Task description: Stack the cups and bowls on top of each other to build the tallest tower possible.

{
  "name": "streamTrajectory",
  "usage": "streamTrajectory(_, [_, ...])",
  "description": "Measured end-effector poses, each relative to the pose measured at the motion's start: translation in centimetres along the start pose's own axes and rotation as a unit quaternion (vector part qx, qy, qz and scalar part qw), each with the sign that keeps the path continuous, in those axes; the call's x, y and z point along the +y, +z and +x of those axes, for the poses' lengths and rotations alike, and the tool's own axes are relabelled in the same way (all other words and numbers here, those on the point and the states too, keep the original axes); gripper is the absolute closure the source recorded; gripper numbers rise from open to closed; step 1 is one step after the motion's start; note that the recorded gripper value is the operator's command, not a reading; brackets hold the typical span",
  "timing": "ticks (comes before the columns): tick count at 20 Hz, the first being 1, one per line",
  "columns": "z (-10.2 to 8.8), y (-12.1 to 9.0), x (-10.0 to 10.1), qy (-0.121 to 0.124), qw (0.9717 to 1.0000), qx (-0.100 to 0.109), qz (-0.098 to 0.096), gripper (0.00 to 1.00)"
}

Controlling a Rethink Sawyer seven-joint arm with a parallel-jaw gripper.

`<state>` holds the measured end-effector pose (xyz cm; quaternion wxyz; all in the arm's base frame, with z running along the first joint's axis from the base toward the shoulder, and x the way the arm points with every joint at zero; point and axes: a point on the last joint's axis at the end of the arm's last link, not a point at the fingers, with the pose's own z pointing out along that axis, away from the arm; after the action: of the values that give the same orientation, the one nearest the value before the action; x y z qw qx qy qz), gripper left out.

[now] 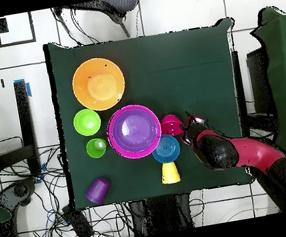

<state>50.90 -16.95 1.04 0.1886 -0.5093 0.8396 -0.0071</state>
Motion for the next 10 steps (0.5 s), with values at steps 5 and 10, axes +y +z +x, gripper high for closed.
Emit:
streamTrajectory(5, [-0.06,0.02,0.02,-0.001,1.0000,0.000,0.000,1.00])
streamTrajectory(10, [-0.06,0.02,0.02,-0.001,1.0000,0.000,0.000,1.00])
